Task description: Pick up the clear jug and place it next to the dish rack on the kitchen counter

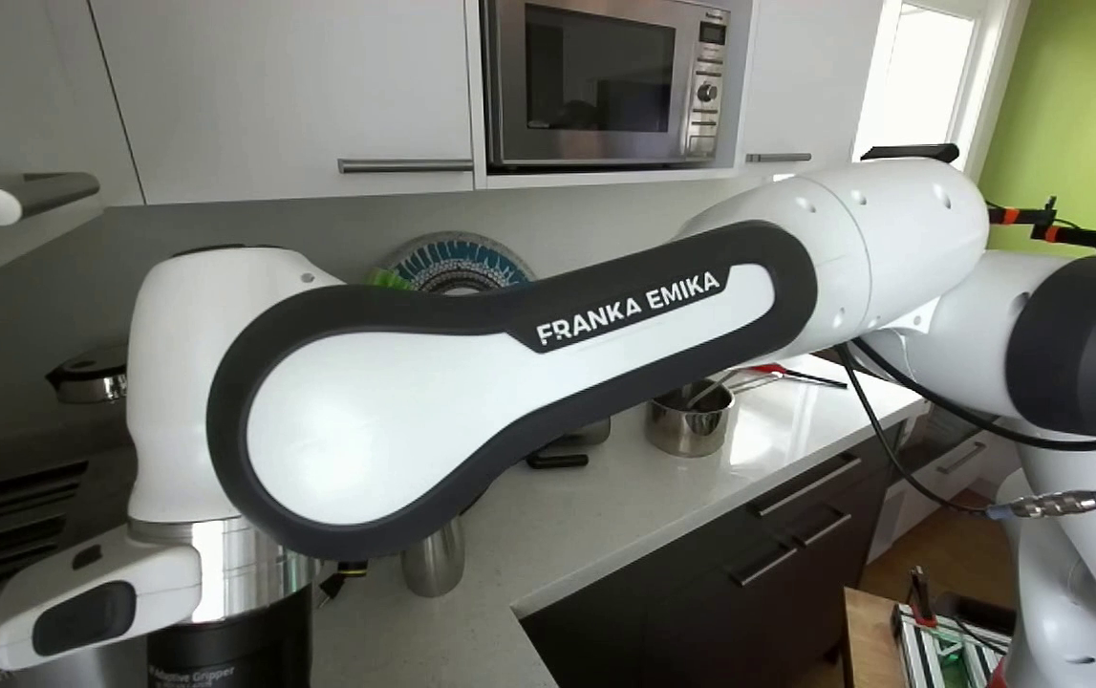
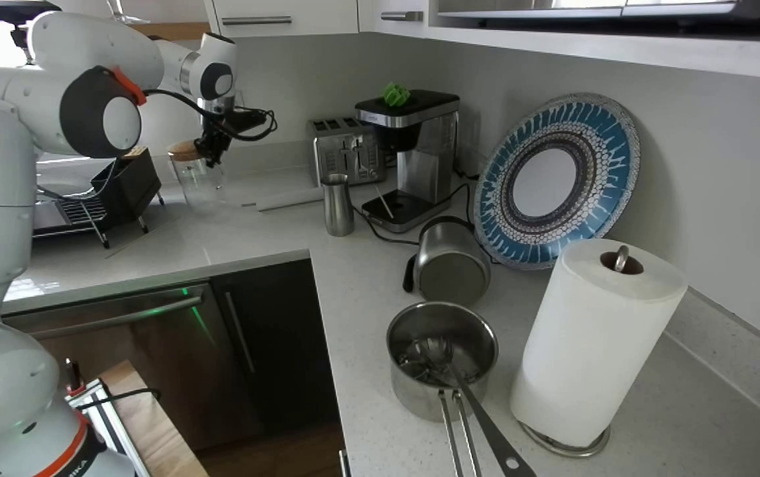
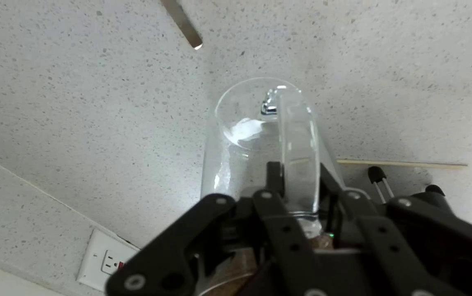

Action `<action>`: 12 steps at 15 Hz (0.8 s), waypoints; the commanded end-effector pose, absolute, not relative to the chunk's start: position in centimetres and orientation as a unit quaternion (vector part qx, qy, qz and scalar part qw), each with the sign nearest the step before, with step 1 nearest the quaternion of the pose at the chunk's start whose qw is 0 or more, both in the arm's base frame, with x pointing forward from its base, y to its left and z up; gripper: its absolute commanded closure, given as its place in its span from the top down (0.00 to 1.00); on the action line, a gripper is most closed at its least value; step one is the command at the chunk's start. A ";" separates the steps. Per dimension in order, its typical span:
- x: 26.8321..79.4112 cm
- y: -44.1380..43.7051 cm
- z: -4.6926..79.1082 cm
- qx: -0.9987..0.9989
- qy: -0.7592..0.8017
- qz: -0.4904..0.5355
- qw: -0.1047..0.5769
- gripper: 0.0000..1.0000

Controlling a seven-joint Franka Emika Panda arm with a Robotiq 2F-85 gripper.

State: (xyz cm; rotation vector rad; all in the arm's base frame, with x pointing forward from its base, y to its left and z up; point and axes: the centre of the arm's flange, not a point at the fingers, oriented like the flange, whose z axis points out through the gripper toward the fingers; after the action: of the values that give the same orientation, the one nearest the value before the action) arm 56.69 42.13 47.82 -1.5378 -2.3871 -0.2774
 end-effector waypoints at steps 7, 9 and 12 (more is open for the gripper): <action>57.3 43.4 48.2 -0.536 -0.823 -0.136 0.130 0.06; 57.4 43.5 48.0 -0.535 -0.823 -0.139 0.130 0.06; 57.5 43.5 47.8 -0.535 -0.822 -0.138 0.134 0.06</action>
State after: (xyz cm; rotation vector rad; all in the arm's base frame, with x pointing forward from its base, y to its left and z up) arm 57.45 42.99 47.10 -1.5549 -2.3882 -0.3632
